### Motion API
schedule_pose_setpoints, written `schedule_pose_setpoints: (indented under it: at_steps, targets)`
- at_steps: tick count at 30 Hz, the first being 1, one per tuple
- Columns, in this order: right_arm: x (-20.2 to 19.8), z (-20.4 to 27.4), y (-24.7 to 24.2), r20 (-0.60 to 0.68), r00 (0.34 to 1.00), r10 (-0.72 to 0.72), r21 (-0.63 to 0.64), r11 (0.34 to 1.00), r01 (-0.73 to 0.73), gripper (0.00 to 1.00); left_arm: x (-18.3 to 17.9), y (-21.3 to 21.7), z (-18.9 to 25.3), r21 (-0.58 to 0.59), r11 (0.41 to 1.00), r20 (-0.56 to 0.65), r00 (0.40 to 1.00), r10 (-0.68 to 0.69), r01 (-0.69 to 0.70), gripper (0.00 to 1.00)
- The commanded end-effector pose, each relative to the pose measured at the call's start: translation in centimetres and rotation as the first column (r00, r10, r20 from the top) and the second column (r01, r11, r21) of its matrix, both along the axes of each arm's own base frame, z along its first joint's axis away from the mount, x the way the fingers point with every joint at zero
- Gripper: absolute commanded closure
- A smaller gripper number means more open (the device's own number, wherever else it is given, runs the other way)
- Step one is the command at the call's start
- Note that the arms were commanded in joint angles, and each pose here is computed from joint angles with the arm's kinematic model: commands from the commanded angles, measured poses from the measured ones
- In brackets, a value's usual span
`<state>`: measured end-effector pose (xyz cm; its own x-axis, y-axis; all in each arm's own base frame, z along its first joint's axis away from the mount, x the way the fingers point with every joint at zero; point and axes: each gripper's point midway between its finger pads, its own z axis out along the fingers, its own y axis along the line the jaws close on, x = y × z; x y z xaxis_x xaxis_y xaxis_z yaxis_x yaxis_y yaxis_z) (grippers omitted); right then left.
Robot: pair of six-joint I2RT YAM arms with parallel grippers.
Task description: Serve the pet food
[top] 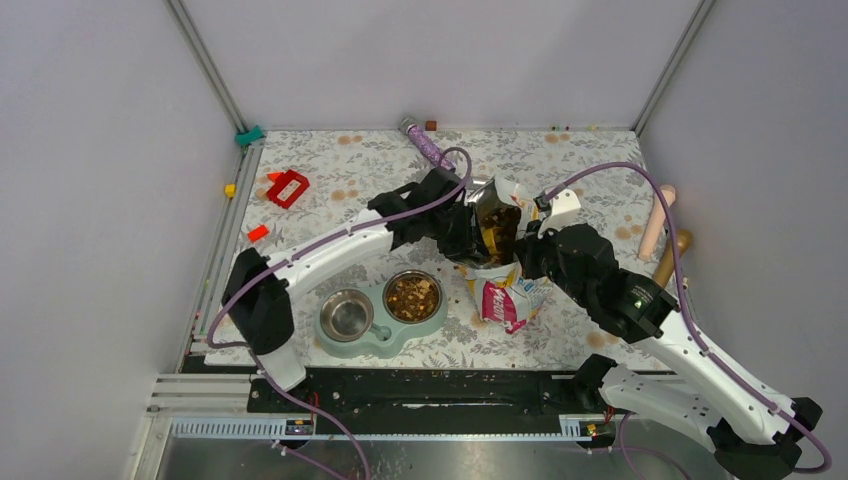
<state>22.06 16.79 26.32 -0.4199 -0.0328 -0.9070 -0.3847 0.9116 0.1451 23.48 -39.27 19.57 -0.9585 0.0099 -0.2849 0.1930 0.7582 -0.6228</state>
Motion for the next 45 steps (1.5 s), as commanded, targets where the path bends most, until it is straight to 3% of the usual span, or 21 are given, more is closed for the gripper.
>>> schedule_pose_setpoints:
  at_steps: [1,4,9,22,32,37,45]
  targets:
    - [0.0,1.0,0.1,0.038,0.999,0.003,0.024,1.000,-0.003,1.00,0.6,-3.1,2.6,-0.301,0.953,0.096,0.995,0.007,0.022,1.00]
    - [0.1,1.0,0.0,0.041,0.999,-0.002,0.023,1.000,0.001,1.00,-0.9,-2.2,3.6,-0.371,0.927,0.136,0.991,-0.010,0.061,1.00]
    - [0.1,1.1,0.0,0.048,0.999,0.002,0.024,1.000,-0.003,1.00,-2.5,-1.2,6.7,-0.543,0.833,0.212,0.977,0.015,0.105,1.00]
    - [-0.2,1.6,-0.6,0.071,0.997,-0.010,0.039,0.999,0.007,1.00,-3.8,-0.6,8.1,-0.624,0.771,0.212,0.977,0.009,0.128,1.00]
    - [-0.3,2.1,-1.1,0.088,0.996,-0.024,0.050,0.999,0.020,1.00,-3.6,2.4,11.0,-0.666,0.737,0.280,0.955,0.099,0.119,1.00]
    - [-0.4,2.1,-1.0,0.088,0.996,-0.019,0.053,0.999,0.014,1.00,-4.3,2.8,11.7,-0.720,0.679,0.257,0.964,0.069,0.144,1.00]
    - [-0.5,2.5,-1.5,0.102,0.994,-0.033,0.064,0.998,0.027,1.00,-5.5,3.1,11.6,-0.741,0.653,0.222,0.975,0.015,0.159,1.00]
